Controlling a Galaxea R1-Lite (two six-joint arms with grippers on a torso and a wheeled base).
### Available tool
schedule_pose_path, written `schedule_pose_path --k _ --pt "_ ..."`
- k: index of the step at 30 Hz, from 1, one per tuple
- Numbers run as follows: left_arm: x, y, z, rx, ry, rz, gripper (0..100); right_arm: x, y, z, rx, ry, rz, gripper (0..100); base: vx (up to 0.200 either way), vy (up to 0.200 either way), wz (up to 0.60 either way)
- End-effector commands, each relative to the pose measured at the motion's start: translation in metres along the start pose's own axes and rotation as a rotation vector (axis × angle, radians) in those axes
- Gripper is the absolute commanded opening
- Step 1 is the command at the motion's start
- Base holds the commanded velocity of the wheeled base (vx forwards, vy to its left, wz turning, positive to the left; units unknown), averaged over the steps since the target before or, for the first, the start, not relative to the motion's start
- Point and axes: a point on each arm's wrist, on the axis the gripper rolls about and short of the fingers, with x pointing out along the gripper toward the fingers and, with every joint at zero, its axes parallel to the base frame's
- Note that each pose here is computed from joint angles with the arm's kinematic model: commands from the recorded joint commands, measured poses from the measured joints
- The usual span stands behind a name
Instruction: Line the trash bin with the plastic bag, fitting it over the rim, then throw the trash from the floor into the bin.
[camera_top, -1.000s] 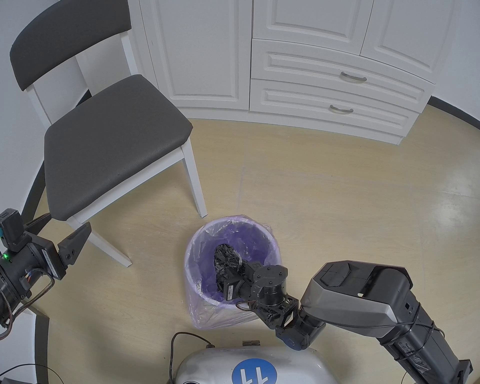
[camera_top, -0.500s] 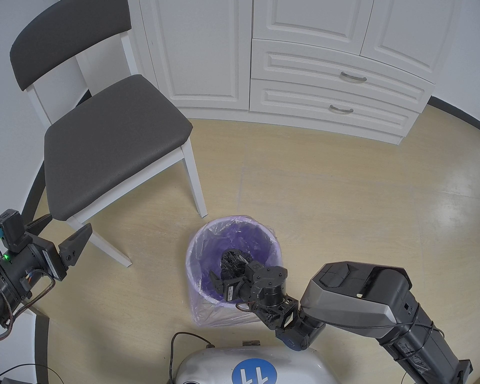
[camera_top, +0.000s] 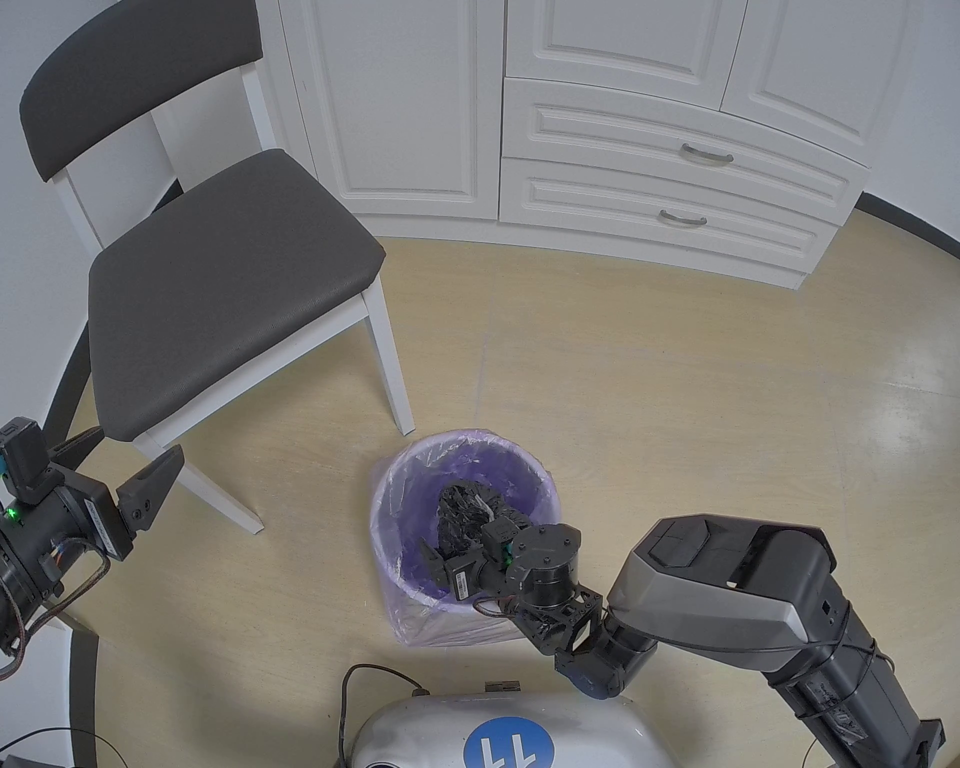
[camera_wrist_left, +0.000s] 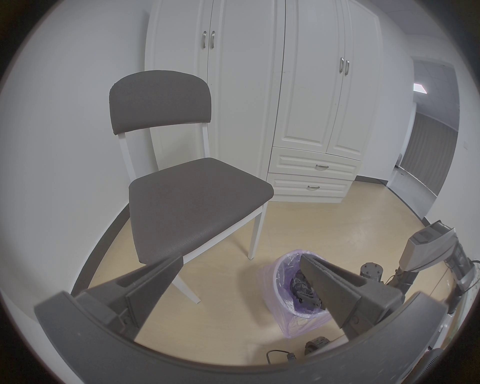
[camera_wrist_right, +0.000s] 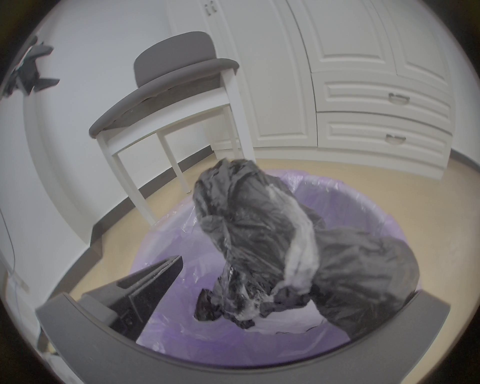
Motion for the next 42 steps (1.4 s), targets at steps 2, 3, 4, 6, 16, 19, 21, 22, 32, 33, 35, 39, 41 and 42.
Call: schedule_pose_path --k 2,3,4,6,16,19,21,22,32,33,35,39,41,42 --pt "0.0 0.0 0.0 0.001 -0.001 0.001 100 -0.011 -0.004 0.007 -0.093 0.021 -0.003 100 0.0 0.0 0.0" --pt "0.0 0.0 0.0 0.001 -0.001 0.001 100 -0.017 -0.005 0.001 -0.177 0.049 0.001 100 0.0 0.0 0.0" --pt "0.0 0.0 0.0 0.001 -0.003 0.001 100 -0.018 -0.007 -0.001 -0.212 0.061 0.0 100 0.0 0.0 0.0" --pt "0.0 0.0 0.001 0.001 -0.004 0.001 100 -0.021 -0.008 -0.002 -0.247 0.076 0.003 100 0.0 0.0 0.0" --pt "0.0 0.0 0.0 0.001 -0.004 0.001 100 -0.02 -0.013 -0.001 -0.258 0.133 0.0 100 0.0 0.0 0.0" --pt "0.0 0.0 0.0 0.01 -0.006 0.001 100 -0.02 -0.014 0.009 -0.252 0.109 -0.004 100 0.0 0.0 0.0" --pt "-0.001 0.0 0.0 0.015 -0.003 -0.001 100 -0.02 -0.016 0.017 -0.249 0.099 -0.01 100 0.0 0.0 0.0" --pt "-0.001 0.0 0.0 0.015 -0.001 -0.001 100 -0.02 -0.017 0.019 -0.248 0.099 -0.011 100 0.0 0.0 0.0" --pt "0.003 -0.017 -0.017 0.034 0.083 -0.116 100 -0.047 -0.03 0.044 -0.227 0.116 -0.075 100 0.0 0.0 0.0" --pt "0.005 -0.022 -0.021 0.038 0.107 -0.144 100 -0.054 -0.032 0.044 -0.219 0.136 -0.084 100 0.0 0.0 0.0" --pt "0.01 -0.029 -0.029 0.05 0.148 -0.182 100 -0.069 -0.034 0.043 -0.199 0.171 -0.086 100 0.0 0.0 0.0" --pt "0.023 -0.039 -0.044 0.068 0.243 -0.221 100 -0.099 -0.041 0.044 -0.157 0.23 -0.093 100 0.0 0.0 0.0" --pt "0.031 -0.041 -0.053 0.076 0.298 -0.214 100 -0.111 -0.043 0.048 -0.131 0.24 -0.104 100 0.0 0.0 0.0" --pt "0.034 -0.042 -0.057 0.078 0.324 -0.206 100 -0.117 -0.044 0.05 -0.115 0.242 -0.108 100 0.0 0.0 0.0"
